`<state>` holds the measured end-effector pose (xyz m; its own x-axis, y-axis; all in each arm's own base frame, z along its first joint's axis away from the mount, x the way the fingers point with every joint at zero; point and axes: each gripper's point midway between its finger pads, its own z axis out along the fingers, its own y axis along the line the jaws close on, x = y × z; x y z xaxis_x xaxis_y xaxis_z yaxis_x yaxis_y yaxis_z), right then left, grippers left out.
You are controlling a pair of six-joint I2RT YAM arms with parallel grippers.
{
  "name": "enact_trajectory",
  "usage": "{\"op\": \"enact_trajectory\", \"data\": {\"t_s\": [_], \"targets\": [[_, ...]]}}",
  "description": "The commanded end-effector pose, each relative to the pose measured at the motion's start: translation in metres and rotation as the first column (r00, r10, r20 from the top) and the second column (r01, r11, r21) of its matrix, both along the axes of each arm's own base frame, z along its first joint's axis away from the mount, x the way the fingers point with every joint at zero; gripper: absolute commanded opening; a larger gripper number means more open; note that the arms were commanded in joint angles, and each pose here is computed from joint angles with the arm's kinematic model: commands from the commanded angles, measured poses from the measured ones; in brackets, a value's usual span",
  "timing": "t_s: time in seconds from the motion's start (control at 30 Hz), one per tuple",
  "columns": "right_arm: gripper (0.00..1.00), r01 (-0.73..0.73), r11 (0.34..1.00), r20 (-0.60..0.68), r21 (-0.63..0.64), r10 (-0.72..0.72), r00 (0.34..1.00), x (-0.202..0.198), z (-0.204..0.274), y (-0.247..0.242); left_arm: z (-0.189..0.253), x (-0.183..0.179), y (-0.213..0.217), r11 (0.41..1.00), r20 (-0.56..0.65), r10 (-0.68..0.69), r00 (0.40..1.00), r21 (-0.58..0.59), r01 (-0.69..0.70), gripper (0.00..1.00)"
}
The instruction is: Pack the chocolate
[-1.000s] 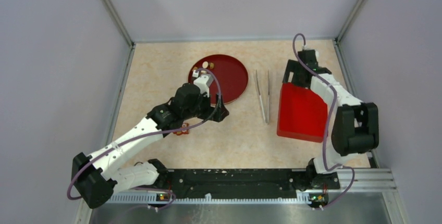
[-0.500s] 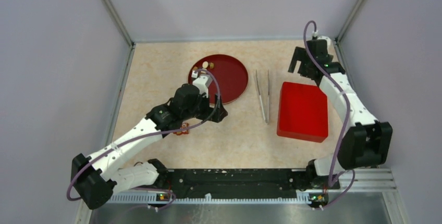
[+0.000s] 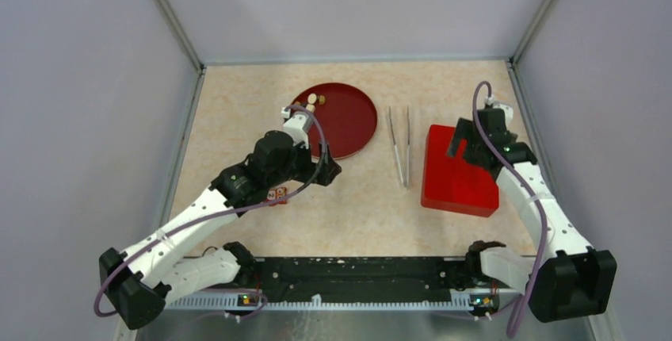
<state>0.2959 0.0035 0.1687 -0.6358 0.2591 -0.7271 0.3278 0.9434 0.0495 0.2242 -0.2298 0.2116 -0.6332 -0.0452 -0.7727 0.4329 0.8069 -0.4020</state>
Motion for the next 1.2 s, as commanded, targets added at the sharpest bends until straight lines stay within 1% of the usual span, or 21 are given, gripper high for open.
{"op": "enact_trajectory", "data": {"t_s": [0.0, 0.07, 0.13, 0.17, 0.23, 0.3, 0.37, 0.5, 0.57, 0.6, 0.67, 0.7, 0.73, 0.83, 0.9, 0.93, 1.0, 1.03, 1.17], "targets": [[0.99, 0.108, 0.994, -0.094, 0.025, -0.105, 0.990, -0.044, -0.026, -0.008, 0.004, 0.005, 0.005, 1.000, 0.039, 0.020, 0.999, 0.001, -0.020, 0.99], [0.99, 0.125, 0.992, -0.094, 0.032, -0.121, 0.988, -0.051, -0.021, -0.010, 0.004, 0.004, 0.006, 1.000, 0.042, 0.021, 0.999, 0.006, -0.021, 0.99], [0.99, 0.161, 0.986, -0.044, 0.036, -0.159, 0.986, -0.052, -0.004, -0.015, 0.004, 0.003, 0.007, 1.000, 0.048, 0.017, 0.999, 0.009, -0.017, 0.99], [0.99, 0.168, 0.985, -0.024, 0.049, -0.167, 0.986, -0.051, 0.004, -0.016, 0.003, 0.003, 0.007, 1.000, 0.050, 0.014, 0.999, 0.008, -0.014, 0.99], [0.99, 0.188, 0.978, -0.021, 0.086, -0.187, 0.982, -0.051, 0.005, -0.014, 0.001, 0.002, 0.006, 1.000, 0.049, 0.006, 0.999, 0.005, -0.007, 0.99], [0.99, 0.202, 0.970, -0.044, 0.132, -0.198, 0.979, -0.051, -0.006, -0.007, -0.002, 0.001, 0.005, 1.000, 0.040, 0.001, 0.999, 0.005, -0.001, 0.99], [0.99, 0.227, 0.961, -0.085, 0.156, -0.215, 0.973, -0.054, -0.028, -0.004, -0.006, 0.001, 0.005, 1.000, 0.033, 0.002, 0.999, 0.011, -0.002, 0.99], [0.98, 0.299, 0.939, -0.166, 0.170, -0.272, 0.948, -0.065, -0.075, -0.002, -0.014, 0.001, 0.006, 1.000, 0.020, 0.000, 1.000, 0.025, -0.001, 0.99], [0.97, 0.308, 0.933, -0.206, 0.184, -0.270, 0.941, -0.068, -0.088, 0.002, -0.014, 0.000, 0.006, 1.000, 0.014, 0.001, 1.000, 0.028, -0.002, 0.99], [0.96, 0.314, 0.933, -0.221, 0.177, -0.274, 0.936, -0.070, -0.088, 0.002, -0.014, 0.000, 0.006, 1.000, 0.012, 0.002, 1.000, 0.029, -0.003, 0.99], [0.95, 0.370, 0.920, -0.183, 0.130, -0.345, 0.921, -0.063, -0.067, -0.011, -0.012, 0.000, 0.006, 1.000, 0.013, 0.002, 1.000, 0.027, -0.002, 0.99], [0.95, 0.399, 0.912, -0.153, 0.100, -0.382, 0.911, -0.061, -0.049, -0.020, -0.010, 0.000, 0.006, 1.000, 0.014, 0.003, 1.000, 0.024, -0.003, 0.99], [0.95, 0.411, 0.907, -0.095, 0.091, -0.403, 0.910, -0.054, -0.026, -0.026, -0.006, 0.001, 0.006, 1.000, 0.021, 0.006, 1.000, 0.018, -0.006, 0.99], [0.95, 0.388, 0.912, 0.104, 0.136, -0.402, 0.910, -0.037, 0.040, -0.034, 0.008, 0.001, 0.005, 1.000, 0.042, 0.015, 0.999, -0.019, -0.014, 0.99], [0.95, 0.381, 0.909, 0.208, 0.168, -0.411, 0.888, -0.034, 0.065, -0.038, 0.017, 0.001, 0.004, 0.999, 0.059, 0.018, 0.998, -0.048, -0.015, 0.99], [0.95, 0.388, 0.905, 0.243, 0.175, -0.421, 0.874, -0.034, 0.069, -0.041, 0.021, 0.001, 0.004, 0.998, 0.067, 0.021, 0.998, -0.061, -0.017, 0.99], [0.95, 0.414, 0.892, 0.262, 0.181, -0.449, 0.854, -0.034, 0.056, -0.046, 0.024, 0.001, 0.004, 0.997, 0.074, 0.025, 0.997, -0.076, -0.019, 0.99], [0.95, 0.419, 0.888, 0.237, 0.187, -0.455, 0.858, -0.034, 0.038, -0.044, 0.024, 0.001, 0.004, 0.997, 0.077, 0.024, 0.997, -0.073, -0.019, 0.99], [0.95, 0.445, 0.877, 0.034, 0.182, -0.458, 0.888, -0.040, -0.046, -0.030, 0.039, 0.003, 0.008, 0.993, 0.090, 0.067, 0.994, -0.103, -0.058, 0.99]]}}
